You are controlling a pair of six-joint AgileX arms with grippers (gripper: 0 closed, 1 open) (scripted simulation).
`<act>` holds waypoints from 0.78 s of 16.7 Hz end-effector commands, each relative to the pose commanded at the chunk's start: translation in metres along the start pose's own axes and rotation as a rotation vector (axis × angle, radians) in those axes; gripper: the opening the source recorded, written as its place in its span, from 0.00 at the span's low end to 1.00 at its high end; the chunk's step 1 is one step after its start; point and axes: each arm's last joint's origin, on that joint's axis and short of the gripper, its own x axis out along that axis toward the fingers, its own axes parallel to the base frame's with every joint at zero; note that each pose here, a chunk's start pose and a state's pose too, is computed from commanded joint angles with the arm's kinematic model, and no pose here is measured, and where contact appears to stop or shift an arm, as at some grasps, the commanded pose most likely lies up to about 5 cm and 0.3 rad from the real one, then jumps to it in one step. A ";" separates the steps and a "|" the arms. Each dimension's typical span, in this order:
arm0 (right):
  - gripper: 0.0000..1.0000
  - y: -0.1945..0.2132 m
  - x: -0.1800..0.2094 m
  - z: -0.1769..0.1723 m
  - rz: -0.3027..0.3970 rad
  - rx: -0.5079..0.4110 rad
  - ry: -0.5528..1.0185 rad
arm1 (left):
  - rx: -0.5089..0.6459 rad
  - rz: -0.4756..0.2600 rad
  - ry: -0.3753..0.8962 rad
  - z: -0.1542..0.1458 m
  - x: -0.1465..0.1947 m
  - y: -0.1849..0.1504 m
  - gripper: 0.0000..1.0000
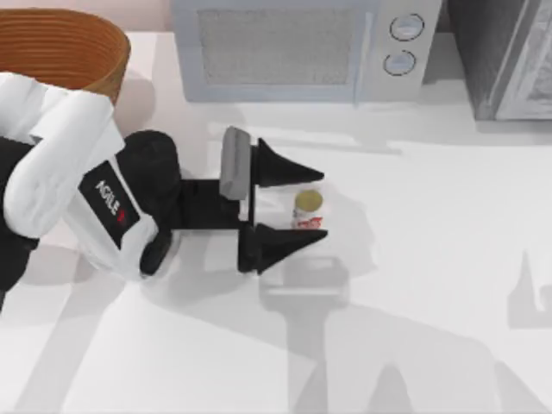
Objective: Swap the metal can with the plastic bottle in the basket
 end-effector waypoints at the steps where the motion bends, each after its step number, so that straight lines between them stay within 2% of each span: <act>1: 1.00 0.000 0.000 0.000 0.000 0.000 0.000 | 0.000 0.000 0.000 0.000 0.000 0.000 1.00; 8: 1.00 0.000 0.000 0.000 0.000 0.000 0.000 | -0.008 0.017 0.002 0.002 -0.004 0.001 1.00; 10: 1.00 0.000 0.000 0.000 0.000 0.000 0.000 | -0.036 0.078 0.011 0.012 -0.013 0.002 1.00; 13: 1.00 0.000 0.000 0.000 0.000 0.000 0.000 | -0.083 0.233 0.028 0.046 -0.037 0.000 1.00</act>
